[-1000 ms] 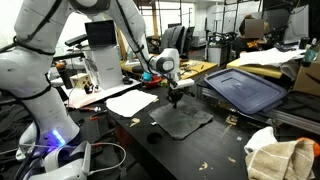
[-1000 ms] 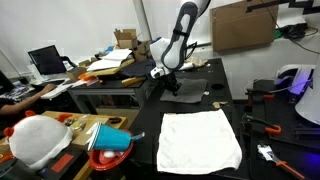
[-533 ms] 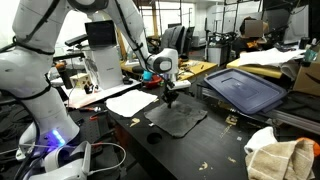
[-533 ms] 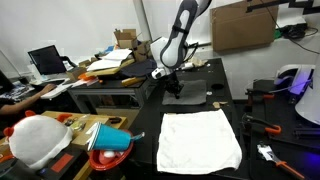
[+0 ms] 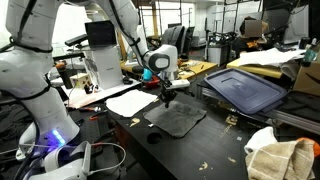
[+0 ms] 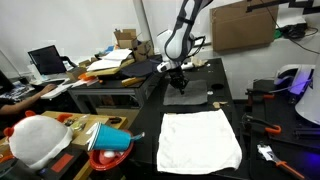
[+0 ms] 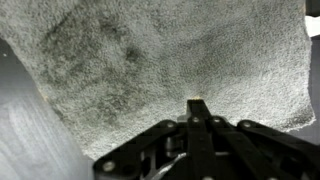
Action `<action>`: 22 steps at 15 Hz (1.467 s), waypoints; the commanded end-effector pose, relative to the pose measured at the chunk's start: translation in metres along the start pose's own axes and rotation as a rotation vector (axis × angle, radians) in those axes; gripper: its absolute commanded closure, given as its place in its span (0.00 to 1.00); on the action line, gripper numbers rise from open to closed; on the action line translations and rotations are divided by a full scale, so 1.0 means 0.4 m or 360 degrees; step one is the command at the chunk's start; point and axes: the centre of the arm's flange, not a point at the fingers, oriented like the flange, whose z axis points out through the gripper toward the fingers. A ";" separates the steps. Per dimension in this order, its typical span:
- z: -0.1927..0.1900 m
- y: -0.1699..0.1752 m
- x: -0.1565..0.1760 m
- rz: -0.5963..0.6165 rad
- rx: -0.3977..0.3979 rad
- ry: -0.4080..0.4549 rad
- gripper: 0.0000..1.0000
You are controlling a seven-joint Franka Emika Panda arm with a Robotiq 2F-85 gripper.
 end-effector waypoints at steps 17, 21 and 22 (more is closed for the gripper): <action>-0.330 -0.110 -0.285 0.1562 0.0200 -0.0266 0.00; -0.355 -0.124 -0.191 0.1905 0.0278 -0.0299 0.00; -0.366 -0.132 -0.168 0.1988 0.0302 -0.0299 0.00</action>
